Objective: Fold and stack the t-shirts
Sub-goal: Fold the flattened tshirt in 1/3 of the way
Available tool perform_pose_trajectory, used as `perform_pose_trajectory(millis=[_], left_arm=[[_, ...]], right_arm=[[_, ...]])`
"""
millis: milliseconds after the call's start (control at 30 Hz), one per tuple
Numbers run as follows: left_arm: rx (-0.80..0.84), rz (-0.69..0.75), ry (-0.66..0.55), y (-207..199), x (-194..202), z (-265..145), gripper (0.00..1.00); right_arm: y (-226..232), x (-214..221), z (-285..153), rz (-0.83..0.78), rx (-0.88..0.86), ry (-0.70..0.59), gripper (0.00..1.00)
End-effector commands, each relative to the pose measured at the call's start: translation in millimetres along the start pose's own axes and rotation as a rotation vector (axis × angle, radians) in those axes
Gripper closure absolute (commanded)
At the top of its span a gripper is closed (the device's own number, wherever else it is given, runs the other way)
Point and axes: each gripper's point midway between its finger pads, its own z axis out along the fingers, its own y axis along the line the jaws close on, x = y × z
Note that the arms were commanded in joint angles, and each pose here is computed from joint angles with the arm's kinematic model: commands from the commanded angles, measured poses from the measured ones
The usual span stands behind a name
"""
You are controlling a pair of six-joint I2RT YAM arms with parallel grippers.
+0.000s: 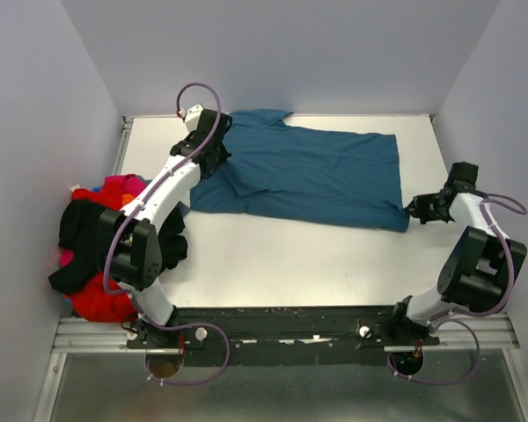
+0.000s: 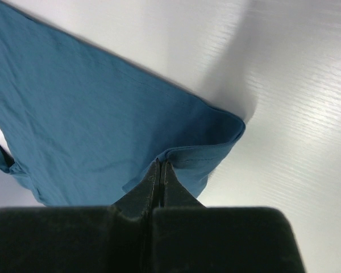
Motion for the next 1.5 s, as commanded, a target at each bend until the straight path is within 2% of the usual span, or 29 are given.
perform_pose_trajectory(millis=[0, 900, 1467], left_arm=[[-0.015, 0.031, -0.004, -1, -14, 10, 1.00], [-0.099, 0.094, 0.043, -7, -17, 64, 1.00], [-0.159, 0.100, 0.019, 5, -31, 66, 1.00]], right_arm=[[18, -6, 6, 0.012, -0.028, 0.019, 0.99], [53, -7, 39, -0.038, -0.038, 0.055, 0.99], [63, -14, 50, -0.042, -0.005, 0.046, 0.99]])
